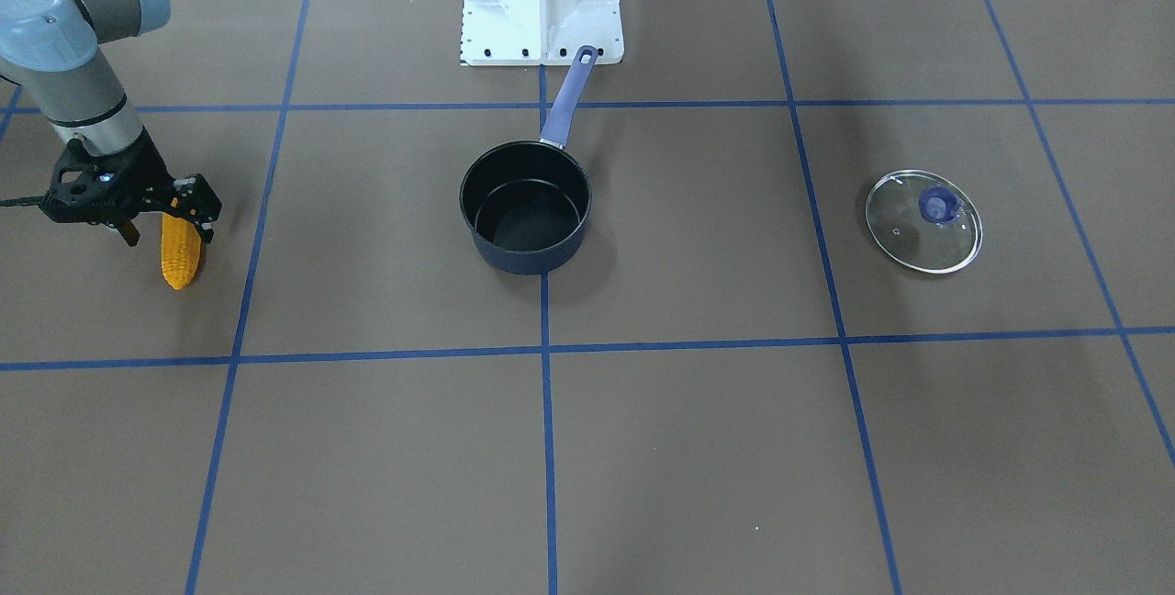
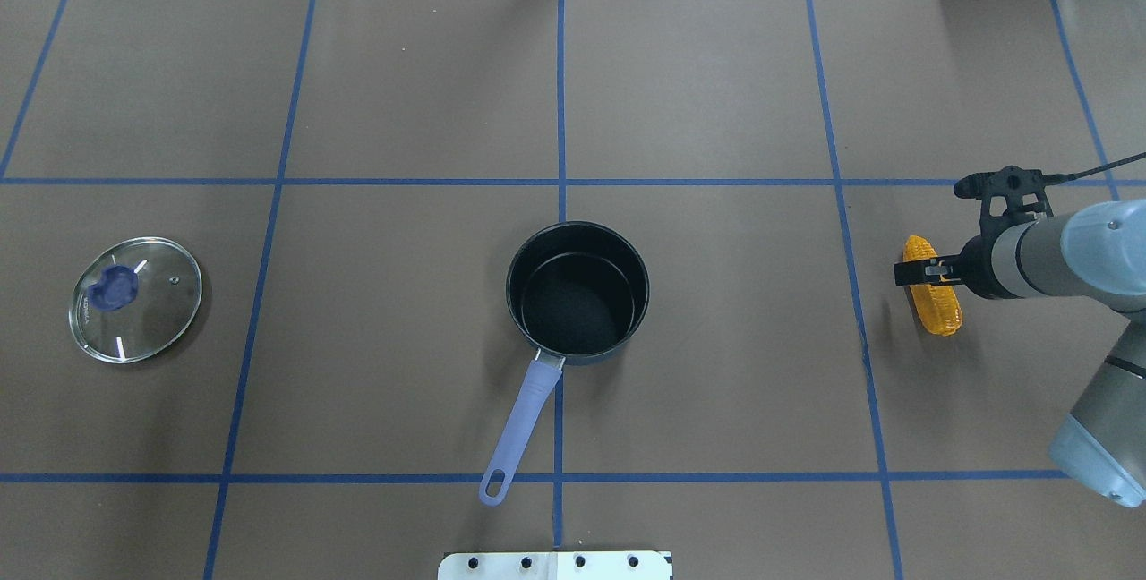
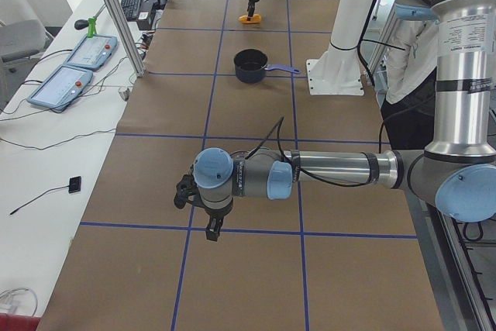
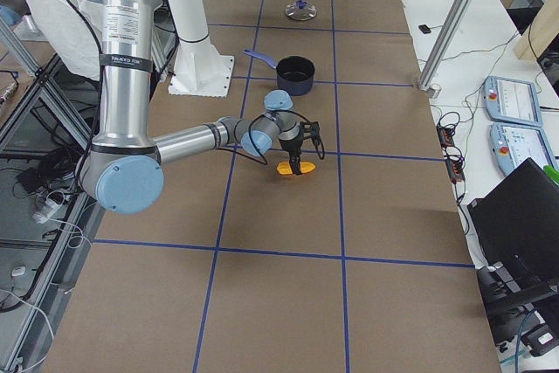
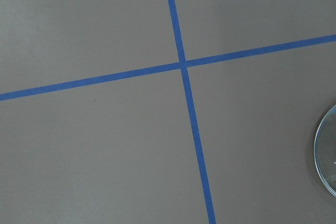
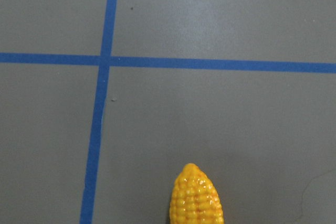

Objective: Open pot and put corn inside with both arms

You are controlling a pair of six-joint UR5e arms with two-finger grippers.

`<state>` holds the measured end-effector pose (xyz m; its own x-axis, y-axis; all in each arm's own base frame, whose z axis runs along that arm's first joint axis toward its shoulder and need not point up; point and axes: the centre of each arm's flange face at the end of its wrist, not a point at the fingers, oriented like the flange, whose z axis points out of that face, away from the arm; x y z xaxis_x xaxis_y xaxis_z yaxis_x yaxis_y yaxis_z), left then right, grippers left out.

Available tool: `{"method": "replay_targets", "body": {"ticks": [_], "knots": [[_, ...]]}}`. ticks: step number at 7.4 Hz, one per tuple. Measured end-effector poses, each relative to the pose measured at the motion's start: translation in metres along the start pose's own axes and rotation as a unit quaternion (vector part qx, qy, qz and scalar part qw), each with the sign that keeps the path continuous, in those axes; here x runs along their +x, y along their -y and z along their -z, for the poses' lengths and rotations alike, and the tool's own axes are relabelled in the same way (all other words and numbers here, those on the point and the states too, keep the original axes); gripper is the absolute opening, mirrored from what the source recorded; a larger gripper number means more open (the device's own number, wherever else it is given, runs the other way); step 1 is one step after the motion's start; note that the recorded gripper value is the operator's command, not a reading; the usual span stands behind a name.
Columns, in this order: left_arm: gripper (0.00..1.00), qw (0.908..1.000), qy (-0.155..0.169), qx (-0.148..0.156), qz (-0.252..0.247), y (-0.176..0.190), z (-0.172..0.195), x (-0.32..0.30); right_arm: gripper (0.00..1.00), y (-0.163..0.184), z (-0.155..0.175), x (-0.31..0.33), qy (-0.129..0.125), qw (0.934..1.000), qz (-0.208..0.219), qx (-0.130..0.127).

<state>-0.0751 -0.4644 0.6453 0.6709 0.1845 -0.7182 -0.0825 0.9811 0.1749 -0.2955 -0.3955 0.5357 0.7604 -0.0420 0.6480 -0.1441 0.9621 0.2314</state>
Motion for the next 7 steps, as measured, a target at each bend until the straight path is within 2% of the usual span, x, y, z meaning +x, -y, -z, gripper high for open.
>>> {"method": "replay_targets", "body": {"ticks": [1, 2, 3, 4, 7], "knots": [[0.99, 1.0, -0.001, 0.0, 0.0, 0.0, 0.0, 0.0, 0.55, -0.014, -0.003, 0.007, 0.003, 1.0, 0.006, 0.003], [0.99, 1.0, -0.001, 0.0, 0.0, 0.0, 0.0, 0.0, 0.28, -0.022, -0.004, 0.007, 0.007, 0.9999, 0.008, 0.004], [0.99, 1.0, -0.001, 0.0, 0.0, -0.001, 0.0, 0.0, 0.07, -0.026, -0.005, 0.004, 0.011, 0.9999, 0.01, 0.003], [0.99, 1.0, -0.001, 0.0, 0.0, -0.001, 0.0, 0.0, 0.0, -0.028, -0.005, 0.001, 0.013, 0.9998, 0.012, 0.002], [0.99, 1.0, -0.001, -0.001, 0.001, -0.001, -0.001, 0.0, 0.0, -0.021, 0.01, -0.015, 0.035, 0.9992, 0.016, 0.01]]}}
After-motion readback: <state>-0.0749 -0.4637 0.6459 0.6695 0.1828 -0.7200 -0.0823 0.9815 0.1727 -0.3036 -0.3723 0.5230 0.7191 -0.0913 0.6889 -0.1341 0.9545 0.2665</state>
